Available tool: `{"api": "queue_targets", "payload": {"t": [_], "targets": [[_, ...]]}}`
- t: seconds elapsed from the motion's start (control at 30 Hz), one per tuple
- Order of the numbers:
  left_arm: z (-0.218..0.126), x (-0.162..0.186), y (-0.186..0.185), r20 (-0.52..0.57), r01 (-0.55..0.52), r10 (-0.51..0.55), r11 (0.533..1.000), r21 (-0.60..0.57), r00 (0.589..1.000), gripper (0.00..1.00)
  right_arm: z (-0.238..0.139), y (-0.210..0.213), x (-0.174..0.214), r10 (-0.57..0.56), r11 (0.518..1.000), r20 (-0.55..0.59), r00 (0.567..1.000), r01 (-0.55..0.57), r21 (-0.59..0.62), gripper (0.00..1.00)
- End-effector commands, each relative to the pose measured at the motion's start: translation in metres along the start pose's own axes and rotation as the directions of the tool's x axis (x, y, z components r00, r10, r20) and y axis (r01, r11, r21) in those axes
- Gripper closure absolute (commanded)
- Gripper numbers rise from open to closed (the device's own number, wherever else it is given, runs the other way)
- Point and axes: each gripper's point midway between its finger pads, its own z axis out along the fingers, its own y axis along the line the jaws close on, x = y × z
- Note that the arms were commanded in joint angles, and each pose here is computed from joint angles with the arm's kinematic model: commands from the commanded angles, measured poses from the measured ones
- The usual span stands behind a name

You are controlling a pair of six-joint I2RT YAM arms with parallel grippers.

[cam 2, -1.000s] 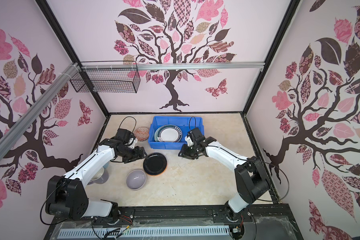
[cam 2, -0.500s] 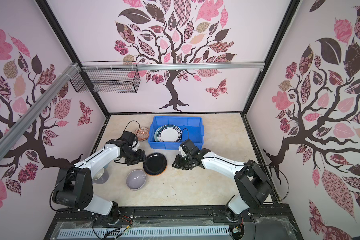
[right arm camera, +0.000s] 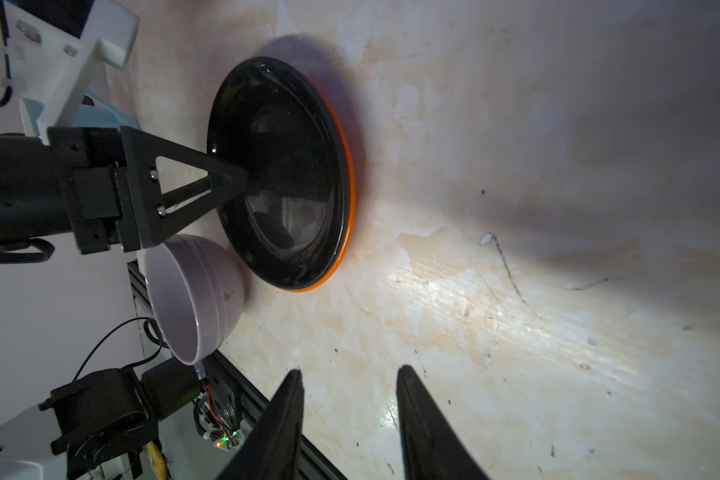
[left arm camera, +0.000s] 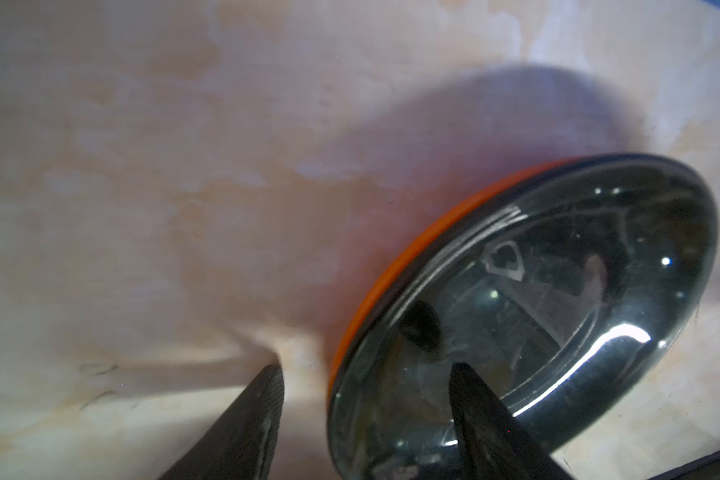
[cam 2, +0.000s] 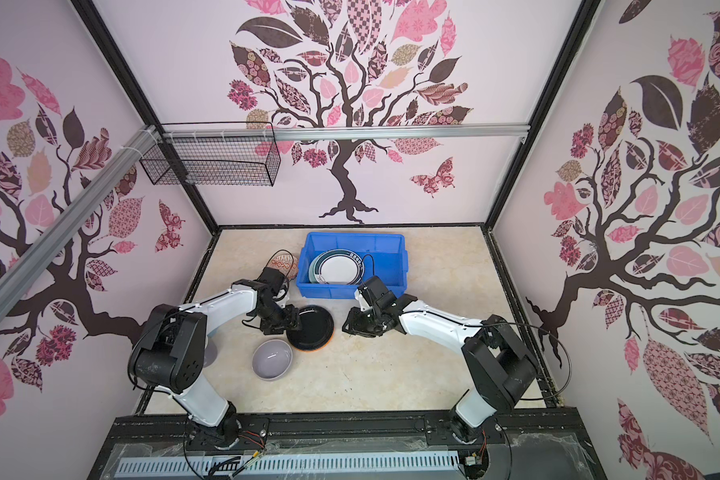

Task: Place the mixed dishes into the plastic bin

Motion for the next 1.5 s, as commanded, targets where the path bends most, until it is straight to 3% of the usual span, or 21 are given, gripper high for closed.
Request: {"api": "queue_targets", "payload": {"t": [0.0,0.17,0.63,0.93,1.07,1.23,1.47], "targets": [[0.003,-0.008,-0.021,0.020,-0.023,0.022,0.999,0.033,1.000,0.33,-0.002,-0.007,0.002,-0.003,1.000,0.000,1.000,0.003,0.007,0.60],[0.011,-0.002,-0.047,-0.005,-0.027,0.027,0.996,0.087,1.000,0.34,-0.010,-0.031,0.012,0.055,0.998,0.007,0.998,-0.055,-0.004,0.61],[0.012,0.022,-0.136,-0.016,-0.177,0.180,0.976,0.130,0.983,0.35,-0.032,-0.076,0.026,0.083,0.992,0.052,0.995,-0.087,0.092,0.61],[-0.030,0.023,-0.120,0.082,-0.200,0.197,0.979,0.038,0.977,0.32,-0.027,-0.086,0.021,0.071,0.987,0.048,0.996,-0.077,0.140,0.61],[-0.036,0.019,-0.122,0.112,-0.199,0.194,0.979,0.042,0.975,0.37,-0.025,-0.091,0.016,0.072,0.983,0.049,0.996,-0.079,0.165,0.63],[-0.026,0.017,-0.127,0.082,-0.191,0.186,0.980,0.057,0.979,0.51,-0.025,-0.092,0.009,0.071,0.982,0.047,0.996,-0.078,0.174,0.65],[-0.012,0.014,-0.128,0.067,-0.196,0.193,0.979,0.049,0.979,0.60,-0.025,-0.094,0.001,0.077,0.981,0.051,0.996,-0.085,0.174,0.69]]}}
